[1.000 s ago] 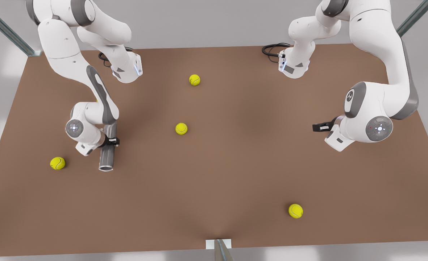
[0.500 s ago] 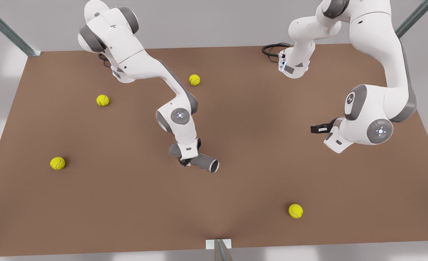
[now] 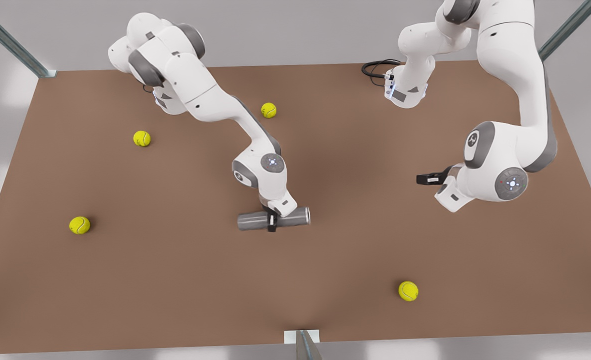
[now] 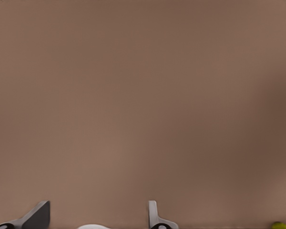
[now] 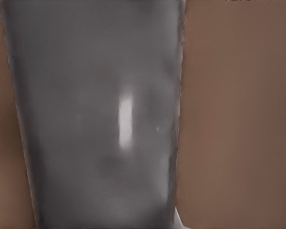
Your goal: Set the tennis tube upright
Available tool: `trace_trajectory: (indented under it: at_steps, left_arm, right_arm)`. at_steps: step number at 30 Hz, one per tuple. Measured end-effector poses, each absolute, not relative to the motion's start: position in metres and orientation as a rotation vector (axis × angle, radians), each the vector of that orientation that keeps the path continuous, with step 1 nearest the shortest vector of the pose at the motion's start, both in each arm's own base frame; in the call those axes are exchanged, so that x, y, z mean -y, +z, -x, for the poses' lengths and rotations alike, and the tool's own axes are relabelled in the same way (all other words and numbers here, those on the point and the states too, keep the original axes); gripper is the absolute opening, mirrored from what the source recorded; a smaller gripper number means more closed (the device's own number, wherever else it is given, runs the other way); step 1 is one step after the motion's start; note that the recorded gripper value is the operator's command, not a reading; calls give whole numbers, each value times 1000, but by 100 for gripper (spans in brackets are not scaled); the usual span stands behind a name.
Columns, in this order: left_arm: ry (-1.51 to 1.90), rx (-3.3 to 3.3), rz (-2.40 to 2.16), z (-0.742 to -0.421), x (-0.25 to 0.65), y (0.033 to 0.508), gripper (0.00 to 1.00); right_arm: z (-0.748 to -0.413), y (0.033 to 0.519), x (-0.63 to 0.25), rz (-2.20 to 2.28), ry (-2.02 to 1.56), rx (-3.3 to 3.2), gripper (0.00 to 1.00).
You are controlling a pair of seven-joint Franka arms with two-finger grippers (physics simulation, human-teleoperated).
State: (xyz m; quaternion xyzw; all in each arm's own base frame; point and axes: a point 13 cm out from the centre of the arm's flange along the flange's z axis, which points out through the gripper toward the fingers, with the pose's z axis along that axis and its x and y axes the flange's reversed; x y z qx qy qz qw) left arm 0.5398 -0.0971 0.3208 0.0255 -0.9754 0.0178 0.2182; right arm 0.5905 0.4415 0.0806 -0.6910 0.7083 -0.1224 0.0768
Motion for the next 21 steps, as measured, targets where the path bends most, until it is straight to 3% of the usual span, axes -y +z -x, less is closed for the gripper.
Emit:
trace_trajectory:
  at_steps: [9,13,14,15,21]
  left_arm:
    - [144,2663,-45,-536,116,300,100]
    - [191,2694,-32,-552,126,300,100]
    - [201,2722,-29,-560,127,306,100]
    - [214,2753,-29,-568,129,312,100]
    - [303,2822,12,-597,168,296,100]
  right_arm:
    - [-599,57,-442,2187,-396,-2033,64]
    - [-600,52,-445,2224,-404,-1998,64]
    - [-600,51,-446,2231,-405,-1991,74]
    - [-600,51,-446,2237,-407,-1986,100]
    - [-603,53,-447,2254,-417,-1961,100]
